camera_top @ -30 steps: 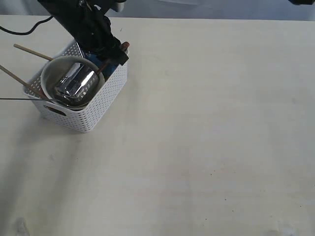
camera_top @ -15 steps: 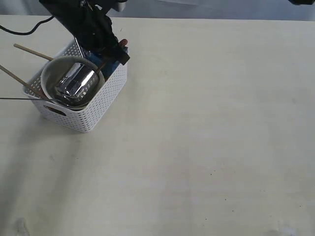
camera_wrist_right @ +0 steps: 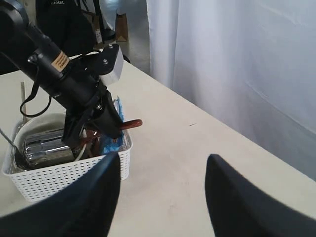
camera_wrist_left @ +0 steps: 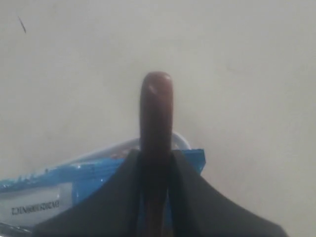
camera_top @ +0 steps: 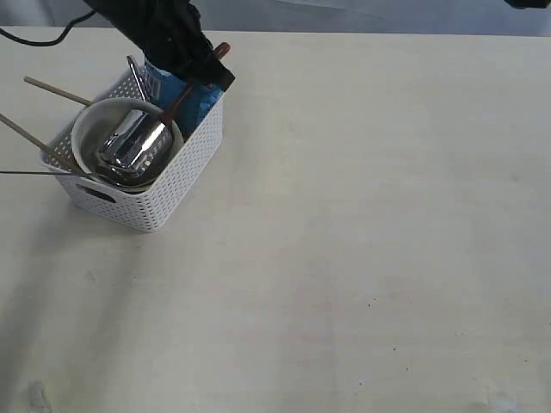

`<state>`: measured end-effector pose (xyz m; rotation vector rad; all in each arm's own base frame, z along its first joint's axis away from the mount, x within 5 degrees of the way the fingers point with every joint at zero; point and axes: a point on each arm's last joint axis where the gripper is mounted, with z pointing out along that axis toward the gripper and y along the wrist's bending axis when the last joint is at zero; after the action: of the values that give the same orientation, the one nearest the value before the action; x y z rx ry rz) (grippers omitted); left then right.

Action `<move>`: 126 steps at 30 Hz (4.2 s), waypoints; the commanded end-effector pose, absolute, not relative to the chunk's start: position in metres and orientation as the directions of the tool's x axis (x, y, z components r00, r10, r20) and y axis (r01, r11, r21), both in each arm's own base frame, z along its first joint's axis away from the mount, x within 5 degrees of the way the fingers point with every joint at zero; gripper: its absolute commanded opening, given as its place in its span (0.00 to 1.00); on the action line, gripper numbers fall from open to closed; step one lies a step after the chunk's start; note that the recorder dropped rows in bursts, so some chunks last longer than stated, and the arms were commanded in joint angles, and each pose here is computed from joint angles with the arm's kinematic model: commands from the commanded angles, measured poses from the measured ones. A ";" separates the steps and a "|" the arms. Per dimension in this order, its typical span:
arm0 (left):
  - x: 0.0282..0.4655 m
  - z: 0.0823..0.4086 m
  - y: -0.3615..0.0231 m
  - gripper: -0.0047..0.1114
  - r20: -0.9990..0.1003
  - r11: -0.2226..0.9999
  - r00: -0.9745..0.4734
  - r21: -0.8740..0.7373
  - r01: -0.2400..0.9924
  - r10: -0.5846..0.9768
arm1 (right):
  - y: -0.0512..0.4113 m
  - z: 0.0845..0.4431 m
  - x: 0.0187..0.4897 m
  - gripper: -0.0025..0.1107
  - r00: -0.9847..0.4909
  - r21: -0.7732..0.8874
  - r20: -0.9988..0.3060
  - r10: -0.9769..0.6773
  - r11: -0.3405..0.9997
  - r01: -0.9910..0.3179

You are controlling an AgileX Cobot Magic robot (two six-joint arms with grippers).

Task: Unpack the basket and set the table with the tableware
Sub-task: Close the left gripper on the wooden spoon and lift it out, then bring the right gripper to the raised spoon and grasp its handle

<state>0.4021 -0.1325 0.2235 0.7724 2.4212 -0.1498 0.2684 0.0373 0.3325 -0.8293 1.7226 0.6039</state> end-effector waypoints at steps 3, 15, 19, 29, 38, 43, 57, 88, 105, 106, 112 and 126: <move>0.411 0.239 -0.135 0.04 -0.638 0.843 -0.627 0.066 0.534 0.447 | 0.036 0.334 0.269 0.47 -0.178 -0.005 -0.958 -0.225 0.633 -0.774; 0.420 0.247 -0.136 0.04 -0.725 0.865 -0.561 0.096 0.492 0.399 | 0.036 0.334 0.269 0.47 -0.178 -0.005 -0.958 -0.225 0.633 -0.774; 0.421 0.254 -0.137 0.04 -0.770 0.888 -0.549 0.050 0.457 0.326 | 0.036 0.333 0.269 0.47 -0.180 -0.003 -0.958 -0.225 0.633 -0.774; 0.409 0.304 -0.156 0.04 -0.903 0.908 -0.396 -0.017 0.418 0.165 | 0.033 0.301 0.303 0.47 -0.316 0.230 -0.949 -0.018 0.647 -0.727; 0.390 0.309 -0.207 0.04 -0.969 0.913 -0.227 -0.176 0.367 -0.096 | 0.074 0.244 0.333 0.47 -0.254 0.259 -0.965 0.070 0.431 -0.864; 0.388 0.307 -0.207 0.04 -0.961 0.912 -0.242 -0.217 0.348 -0.136 | 0.090 0.229 0.342 0.47 -0.235 0.265 -0.964 0.122 0.437 -0.860; 0.384 0.295 -0.198 0.04 -0.977 0.964 -0.173 -0.162 0.209 -0.126 | 0.107 0.219 0.352 0.47 -0.332 0.313 -0.941 0.067 0.549 -0.775; 0.349 0.313 -0.237 0.04 -0.984 0.936 -0.171 -0.101 0.338 -0.044 | 0.145 0.222 0.346 0.47 -0.176 0.169 -0.984 0.036 0.531 -0.830; 0.344 0.311 -0.242 0.04 -0.973 0.907 -0.228 -0.119 0.403 -0.026 | 0.145 0.222 0.348 0.47 -0.151 0.160 -0.987 0.061 0.543 -0.825; 0.344 0.310 -0.242 0.04 -0.973 0.907 -0.230 -0.119 0.405 -0.026 | 0.145 0.222 0.348 0.46 -0.148 0.158 -0.987 0.062 0.540 -0.827; 0.343 0.309 -0.243 0.04 -0.972 0.901 -0.236 -0.109 0.420 -0.008 | 0.146 0.224 0.346 0.29 -0.125 0.142 -0.990 0.068 0.520 -0.842; 0.344 0.310 -0.243 0.04 -0.973 0.902 -0.231 -0.101 0.421 -0.001 | 0.148 0.225 0.343 0.13 -0.108 0.128 -0.992 0.069 0.487 -0.864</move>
<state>0.3473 -0.2419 0.3071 0.2998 1.7764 -0.4020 0.3445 0.1459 0.2231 -0.7003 1.4956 0.9230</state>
